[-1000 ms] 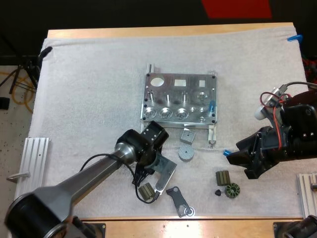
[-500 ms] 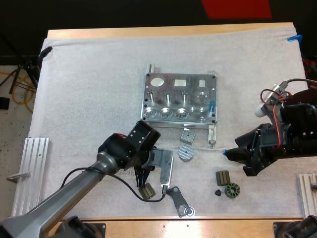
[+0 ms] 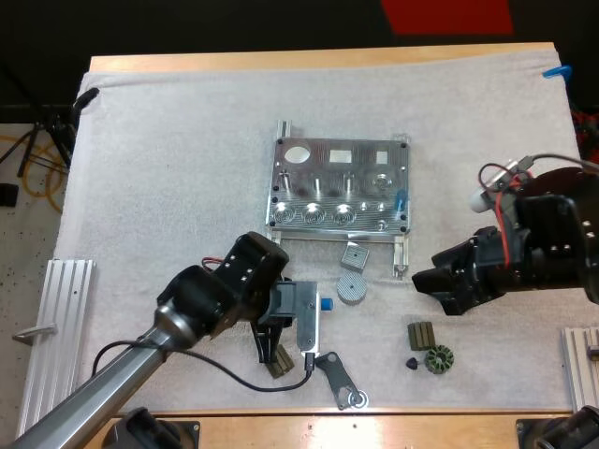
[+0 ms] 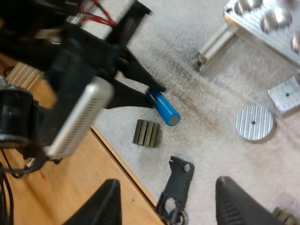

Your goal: Load cells from right to left

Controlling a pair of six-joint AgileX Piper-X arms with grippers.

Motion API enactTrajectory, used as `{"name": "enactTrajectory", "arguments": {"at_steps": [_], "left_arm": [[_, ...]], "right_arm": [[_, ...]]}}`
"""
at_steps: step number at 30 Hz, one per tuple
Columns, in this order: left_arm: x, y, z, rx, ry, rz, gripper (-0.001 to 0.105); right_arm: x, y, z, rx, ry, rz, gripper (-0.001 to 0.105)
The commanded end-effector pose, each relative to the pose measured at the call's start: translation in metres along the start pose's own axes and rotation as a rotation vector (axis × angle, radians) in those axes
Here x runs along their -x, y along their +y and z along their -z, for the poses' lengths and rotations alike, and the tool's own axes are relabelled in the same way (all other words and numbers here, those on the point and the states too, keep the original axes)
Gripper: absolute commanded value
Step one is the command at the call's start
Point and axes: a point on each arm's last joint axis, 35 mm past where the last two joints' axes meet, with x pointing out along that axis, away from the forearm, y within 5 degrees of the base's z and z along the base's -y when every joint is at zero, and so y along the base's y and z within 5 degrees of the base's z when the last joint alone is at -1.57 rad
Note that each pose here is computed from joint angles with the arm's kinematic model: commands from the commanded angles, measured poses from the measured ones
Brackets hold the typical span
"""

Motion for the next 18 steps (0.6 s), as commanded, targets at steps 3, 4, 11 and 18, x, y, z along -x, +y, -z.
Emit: {"name": "enactTrajectory", "arguments": {"at_steps": [3, 4, 11, 18], "left_arm": [[0.011, -0.004, -0.001, 0.004, -0.051, 0.008, 0.004], [0.014, -0.005, -0.001, 0.001, -0.070, 0.009, 0.004], [0.022, -0.007, -0.001, -0.004, -0.096, -0.005, 0.004], [0.022, -0.006, -0.004, -0.010, -0.121, -0.011, 0.004]], "right_arm": [[-0.008, -0.003, 0.000, -0.052, -0.037, -0.033, 0.046], [-0.012, -0.005, 0.000, -0.079, -0.051, -0.046, 0.046], [-0.029, -0.013, 0.001, -0.253, -0.105, -0.091, 0.046], [-0.049, -0.006, 0.003, -0.243, -0.106, -0.146, 0.046]]}}
